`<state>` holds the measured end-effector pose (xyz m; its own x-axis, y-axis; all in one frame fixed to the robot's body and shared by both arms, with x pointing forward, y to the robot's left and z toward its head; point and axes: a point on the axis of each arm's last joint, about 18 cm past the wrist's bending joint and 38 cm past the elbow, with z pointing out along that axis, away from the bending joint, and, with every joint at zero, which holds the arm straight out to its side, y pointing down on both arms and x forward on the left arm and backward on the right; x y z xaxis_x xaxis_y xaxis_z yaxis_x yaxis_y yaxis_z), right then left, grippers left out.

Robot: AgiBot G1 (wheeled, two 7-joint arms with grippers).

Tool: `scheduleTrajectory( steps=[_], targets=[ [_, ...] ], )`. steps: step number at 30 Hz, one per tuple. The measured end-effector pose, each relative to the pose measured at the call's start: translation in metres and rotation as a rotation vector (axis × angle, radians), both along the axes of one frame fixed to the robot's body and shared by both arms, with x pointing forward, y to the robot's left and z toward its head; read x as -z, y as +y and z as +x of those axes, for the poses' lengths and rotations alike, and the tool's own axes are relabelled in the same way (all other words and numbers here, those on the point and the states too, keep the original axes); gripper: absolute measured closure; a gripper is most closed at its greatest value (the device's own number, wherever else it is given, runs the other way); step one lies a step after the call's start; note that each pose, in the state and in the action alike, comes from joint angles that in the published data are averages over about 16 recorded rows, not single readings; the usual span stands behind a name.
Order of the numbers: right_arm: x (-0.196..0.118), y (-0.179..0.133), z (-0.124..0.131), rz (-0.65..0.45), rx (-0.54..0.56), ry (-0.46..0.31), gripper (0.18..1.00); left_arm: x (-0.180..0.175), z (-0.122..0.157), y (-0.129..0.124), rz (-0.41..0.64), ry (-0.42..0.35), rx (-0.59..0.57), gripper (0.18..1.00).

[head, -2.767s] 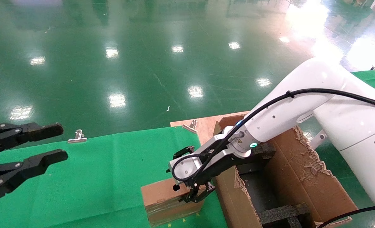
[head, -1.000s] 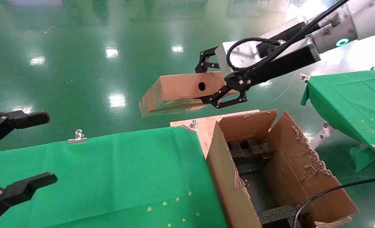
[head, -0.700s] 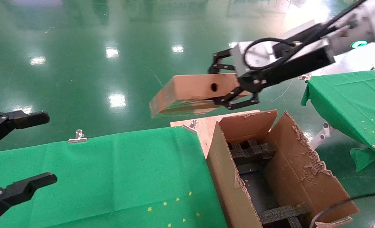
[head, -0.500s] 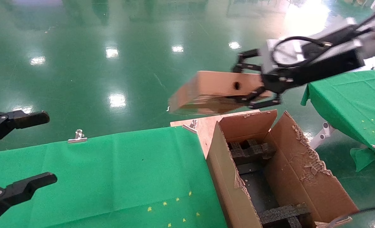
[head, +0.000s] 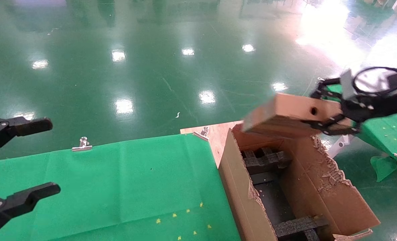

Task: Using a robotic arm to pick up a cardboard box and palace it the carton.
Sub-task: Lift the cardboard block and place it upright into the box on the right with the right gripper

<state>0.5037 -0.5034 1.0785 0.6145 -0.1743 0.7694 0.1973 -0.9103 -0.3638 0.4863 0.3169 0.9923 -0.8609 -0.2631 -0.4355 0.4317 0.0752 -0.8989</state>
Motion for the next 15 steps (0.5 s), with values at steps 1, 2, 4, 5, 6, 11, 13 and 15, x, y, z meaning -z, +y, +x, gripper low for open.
scheduleTrajectory(
  steps=[1, 2, 4, 5, 6, 11, 13, 15],
  targets=[
    [0.003, -0.005, -0.002, 0.001, 0.014, 0.008, 0.852, 0.0, 0.0, 0.0, 0.0, 0.0, 0.0, 0.183],
    [0.006, -0.01, -0.003, 0.002, 0.027, 0.014, 0.853, 0.0, 0.0, 0.0, 0.0, 0.0, 0.0, 0.183],
    [0.011, -0.018, -0.006, 0.005, 0.051, 0.028, 0.853, 0.0, 0.0, 0.0, 0.0, 0.0, 0.0, 0.183],
    [0.014, -0.022, -0.008, 0.006, 0.062, 0.034, 0.853, 0.0, 0.0, 0.0, 0.0, 0.0, 0.0, 0.183],
    [0.016, -0.025, -0.009, 0.008, 0.072, 0.04, 0.853, 0.0, 0.0, 0.0, 0.0, 0.0, 0.0, 0.183],
    [0.024, -0.036, -0.012, 0.019, 0.103, 0.06, 0.854, 0.0, 0.0, 0.0, 0.0, 0.0, 0.0, 0.183],
    [0.025, -0.038, -0.012, 0.023, 0.109, 0.064, 0.855, 0.0, 0.0, 0.0, 0.0, 0.0, 0.0, 0.183],
    [0.027, -0.039, -0.012, 0.03, 0.115, 0.066, 0.855, 0.0, 0.0, 0.0, 0.0, 0.0, 0.0, 0.183]
  ],
)
